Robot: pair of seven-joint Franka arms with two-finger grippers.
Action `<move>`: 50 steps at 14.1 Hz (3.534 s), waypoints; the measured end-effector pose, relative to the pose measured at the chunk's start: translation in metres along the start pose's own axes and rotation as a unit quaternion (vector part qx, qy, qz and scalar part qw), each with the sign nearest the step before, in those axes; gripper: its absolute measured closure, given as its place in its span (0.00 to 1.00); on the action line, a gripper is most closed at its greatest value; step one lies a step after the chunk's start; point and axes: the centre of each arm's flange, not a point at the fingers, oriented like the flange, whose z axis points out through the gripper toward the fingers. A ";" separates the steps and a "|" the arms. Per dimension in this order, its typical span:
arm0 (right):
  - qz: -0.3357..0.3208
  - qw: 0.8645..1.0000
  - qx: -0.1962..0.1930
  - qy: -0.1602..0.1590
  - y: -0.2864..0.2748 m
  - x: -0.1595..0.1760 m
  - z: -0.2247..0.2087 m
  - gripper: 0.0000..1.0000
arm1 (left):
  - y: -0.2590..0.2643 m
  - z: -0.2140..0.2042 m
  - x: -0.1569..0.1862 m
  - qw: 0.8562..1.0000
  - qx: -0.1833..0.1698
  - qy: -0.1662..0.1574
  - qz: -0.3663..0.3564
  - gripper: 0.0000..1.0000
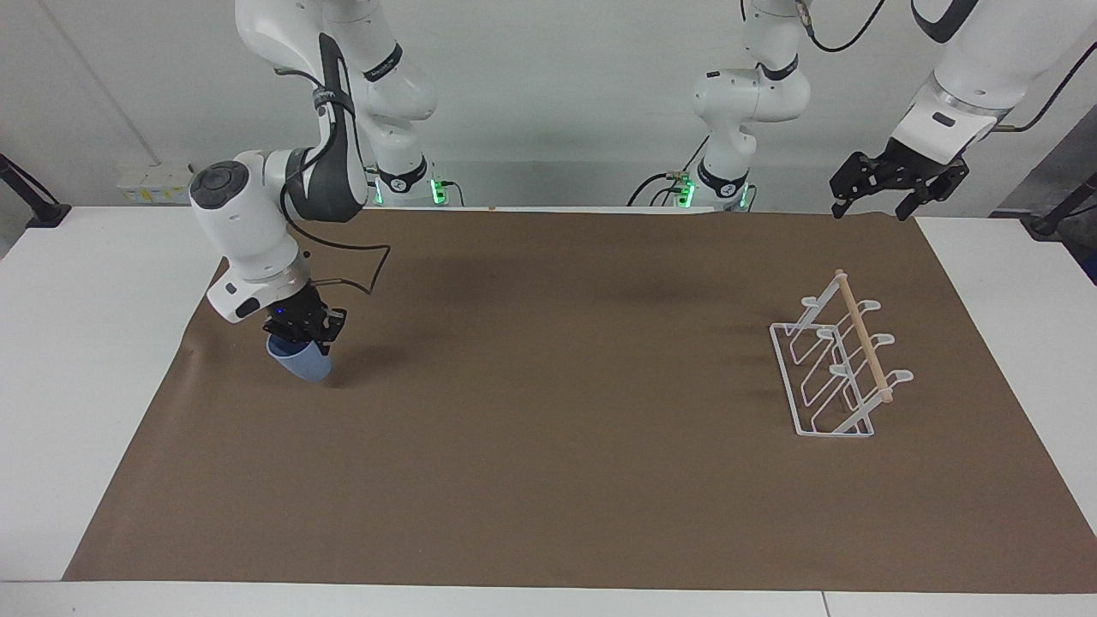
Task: Hang cup on cup holder
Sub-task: 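Lift the cup with the right gripper while the left gripper approaches, then move the open left gripper toward the cup held by the right gripper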
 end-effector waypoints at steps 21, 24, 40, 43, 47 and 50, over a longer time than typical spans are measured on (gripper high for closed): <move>0.084 0.927 0.360 -0.063 -0.287 -0.046 -0.079 0.95 | 0.060 0.027 -0.012 0.872 -0.047 0.035 0.485 0.00; 0.126 0.921 0.362 -0.070 -0.311 -0.053 -0.082 0.95 | 0.081 0.031 -0.016 0.854 -0.052 0.038 0.516 0.00; 0.269 0.881 0.341 -0.185 -0.342 -0.071 -0.103 0.95 | 0.223 0.048 -0.069 0.761 -0.133 0.093 0.628 0.00; 0.270 0.881 0.344 -0.181 -0.340 -0.069 -0.106 0.95 | 0.241 0.049 -0.086 0.749 -0.142 0.077 0.643 0.00; 0.267 0.882 0.341 -0.187 -0.340 -0.070 -0.107 0.95 | 0.249 0.049 -0.097 0.751 -0.150 0.071 0.639 0.00; 0.264 0.882 0.339 -0.191 -0.339 -0.071 -0.109 0.95 | 0.248 0.048 -0.099 0.756 -0.171 0.075 0.627 0.00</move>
